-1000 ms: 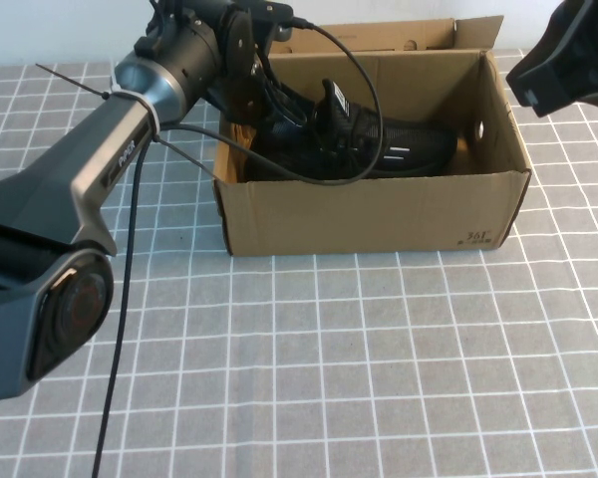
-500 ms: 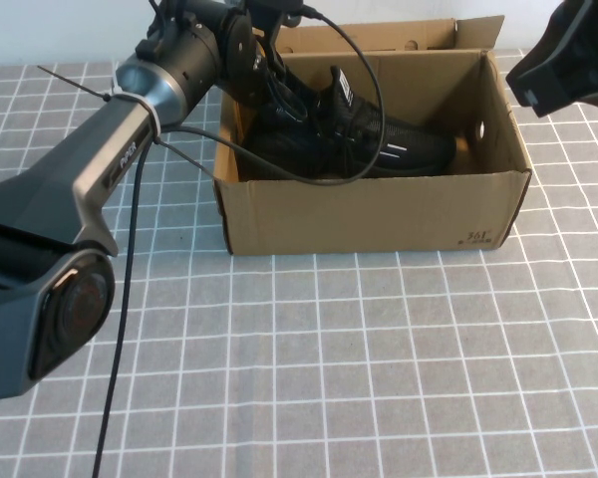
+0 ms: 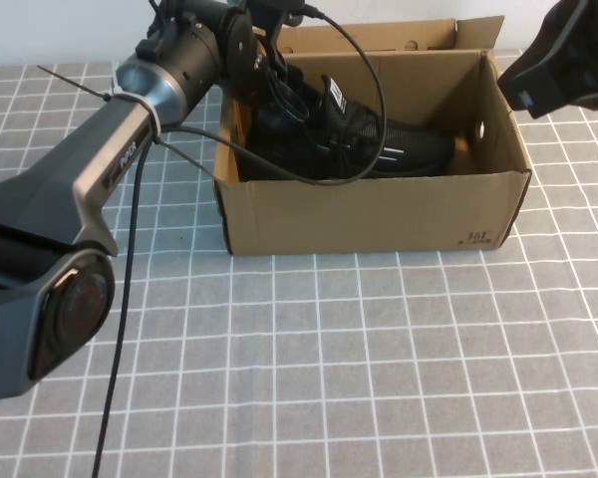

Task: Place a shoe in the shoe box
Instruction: Place the shoe in the shoe box

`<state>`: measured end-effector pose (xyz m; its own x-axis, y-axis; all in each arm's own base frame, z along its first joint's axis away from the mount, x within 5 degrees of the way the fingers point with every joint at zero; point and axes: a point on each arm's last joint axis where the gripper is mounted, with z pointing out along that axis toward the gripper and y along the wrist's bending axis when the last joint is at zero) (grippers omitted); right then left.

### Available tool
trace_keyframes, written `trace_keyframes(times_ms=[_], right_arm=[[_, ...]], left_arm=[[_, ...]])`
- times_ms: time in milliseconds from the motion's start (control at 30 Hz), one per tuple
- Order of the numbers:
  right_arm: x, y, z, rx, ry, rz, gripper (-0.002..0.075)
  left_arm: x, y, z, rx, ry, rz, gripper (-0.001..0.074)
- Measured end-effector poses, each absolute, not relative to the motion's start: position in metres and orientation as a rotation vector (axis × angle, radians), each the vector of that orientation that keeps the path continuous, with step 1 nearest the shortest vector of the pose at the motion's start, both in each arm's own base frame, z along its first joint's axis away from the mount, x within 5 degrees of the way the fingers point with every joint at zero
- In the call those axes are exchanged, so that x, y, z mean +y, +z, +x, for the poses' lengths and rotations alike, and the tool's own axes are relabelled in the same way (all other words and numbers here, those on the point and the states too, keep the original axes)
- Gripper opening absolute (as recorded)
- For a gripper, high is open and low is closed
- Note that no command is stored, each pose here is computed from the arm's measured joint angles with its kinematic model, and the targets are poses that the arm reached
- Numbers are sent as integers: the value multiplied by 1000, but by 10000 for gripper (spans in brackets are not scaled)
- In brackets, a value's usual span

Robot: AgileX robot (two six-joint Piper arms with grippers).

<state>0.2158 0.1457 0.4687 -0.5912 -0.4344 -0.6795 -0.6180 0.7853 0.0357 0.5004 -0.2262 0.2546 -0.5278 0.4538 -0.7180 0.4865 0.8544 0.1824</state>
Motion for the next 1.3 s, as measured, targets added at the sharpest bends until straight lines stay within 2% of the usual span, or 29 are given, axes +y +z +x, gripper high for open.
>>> trace_keyframes(times_ms=[67,167,333,467,633,733,800,933,1100,1300], right_arm=[[146,469,216,2295,353,-777,-2],[146,469,216,2295,353,-777,-2],[146,469,216,2295,353,-777,-2],[145,469,215,2292,354,-776,-2],[140,477,206,2271,369,-751,-11],[134,480,196,2269,388,-711,-14],[127,480,186,2277,407,-668,-15],[111,474,159,2289,431,-616,-15],[74,469,100,2228,477,-558,-15],[27,451,22,2086,557,-500,-16]], left_arm=[[-226,255,499,2219,-52,674,346],[-224,264,495,2238,-58,659,372],[-215,305,477,2243,-70,628,377],[-205,335,455,2322,-78,611,363],[-195,348,434,2448,-50,640,197],[-192,357,427,2445,-41,676,77],[-191,368,421,2424,-56,686,34],[-187,400,402,2361,-134,685,6],[-176,442,368,2278,-211,678,0],[-155,458,320,2294,-221,686,-1]])
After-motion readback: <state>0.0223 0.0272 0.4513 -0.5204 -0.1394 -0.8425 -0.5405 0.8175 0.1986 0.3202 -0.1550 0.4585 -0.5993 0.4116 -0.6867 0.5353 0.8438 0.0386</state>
